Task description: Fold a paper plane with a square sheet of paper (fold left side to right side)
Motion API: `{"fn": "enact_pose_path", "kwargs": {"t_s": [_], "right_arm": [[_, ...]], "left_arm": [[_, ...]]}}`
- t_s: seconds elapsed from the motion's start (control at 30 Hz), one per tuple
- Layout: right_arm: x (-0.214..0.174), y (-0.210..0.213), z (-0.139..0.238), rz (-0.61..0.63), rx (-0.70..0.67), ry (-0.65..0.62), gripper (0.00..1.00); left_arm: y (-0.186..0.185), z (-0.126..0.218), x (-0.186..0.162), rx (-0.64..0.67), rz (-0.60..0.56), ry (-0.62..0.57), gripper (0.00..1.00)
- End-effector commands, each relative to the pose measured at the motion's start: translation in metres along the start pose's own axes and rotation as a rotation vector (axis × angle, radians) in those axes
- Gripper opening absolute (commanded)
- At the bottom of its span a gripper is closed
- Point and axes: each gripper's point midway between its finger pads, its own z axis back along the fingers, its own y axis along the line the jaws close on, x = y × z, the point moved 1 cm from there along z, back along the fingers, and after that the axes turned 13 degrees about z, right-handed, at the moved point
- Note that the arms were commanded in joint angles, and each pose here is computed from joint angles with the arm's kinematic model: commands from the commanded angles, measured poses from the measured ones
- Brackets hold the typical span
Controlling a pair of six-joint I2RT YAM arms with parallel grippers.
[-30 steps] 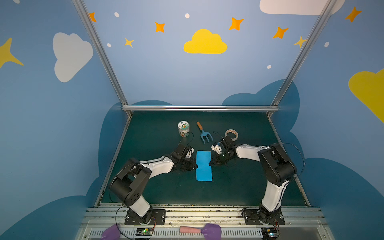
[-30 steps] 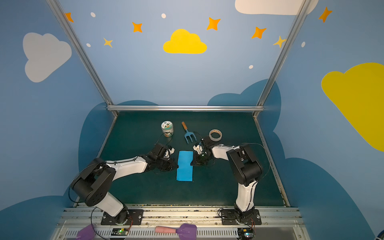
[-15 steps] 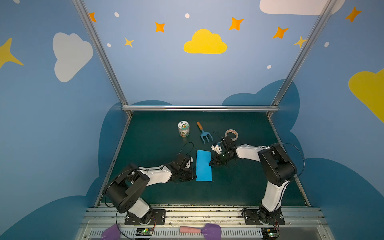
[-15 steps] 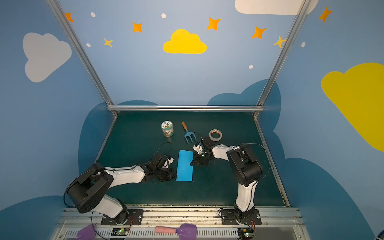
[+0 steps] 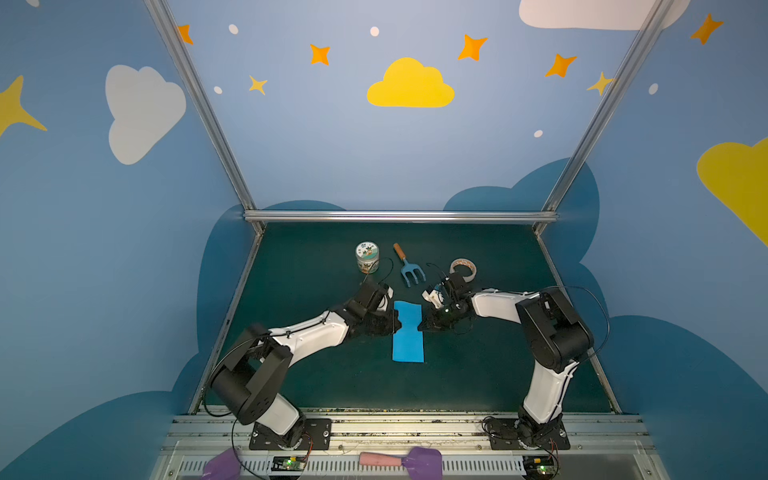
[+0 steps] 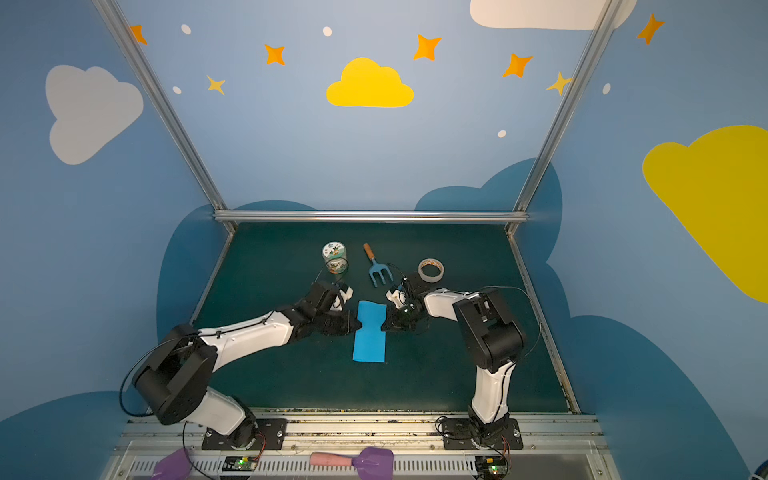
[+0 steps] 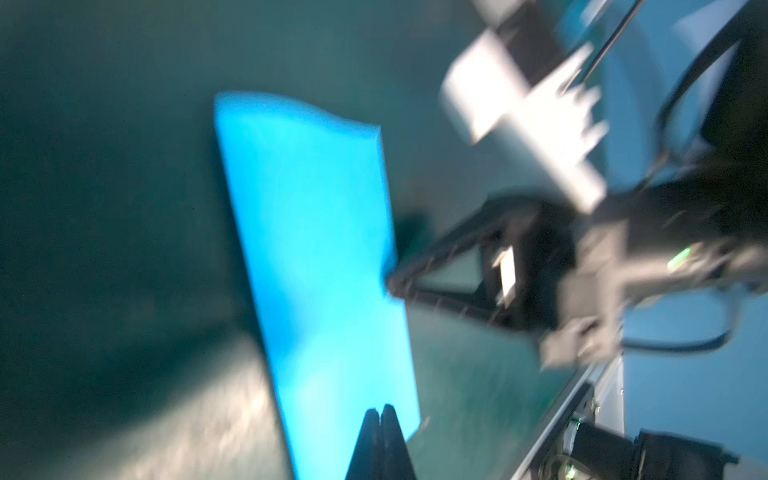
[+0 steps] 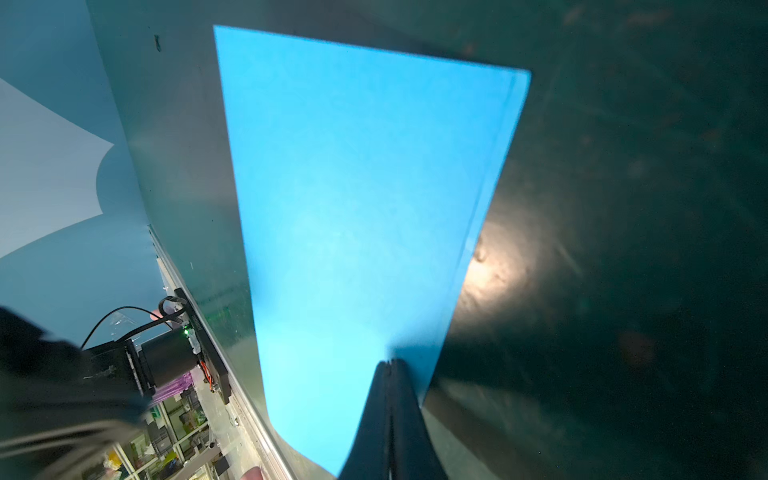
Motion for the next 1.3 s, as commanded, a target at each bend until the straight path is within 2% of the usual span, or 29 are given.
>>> {"fn": "enact_pose_path", "kwargs": {"t_s": [0.0,0.27,0.97,1.1,1.27], "right_arm": [[-0.052,-0.063,-0.015,-0.111,-0.248,0.145,0.00],[-0.053,-0.063,-0.014,-0.111,-0.248,0.144,0.00],[-0.049,-0.061,-0.015,-0.106,-0.240,0.136,0.00],[-0.040,-0.055,-0.012,-0.090,-0.228,0.126,0.00],[-0.009,-0.027,0.009,-0.031,-0.175,0.062,0.00]], "left_arm": [[0.020,-0.014,0.007,0.059,-0.023,0.078,0.04],[0.035,-0.035,0.028,0.087,-0.039,0.150,0.04],[0.072,-0.054,0.025,0.162,0.016,0.161,0.04],[0.075,-0.054,0.022,0.168,0.022,0.161,0.04],[0.078,-0.053,0.019,0.174,0.027,0.165,0.04]]}}
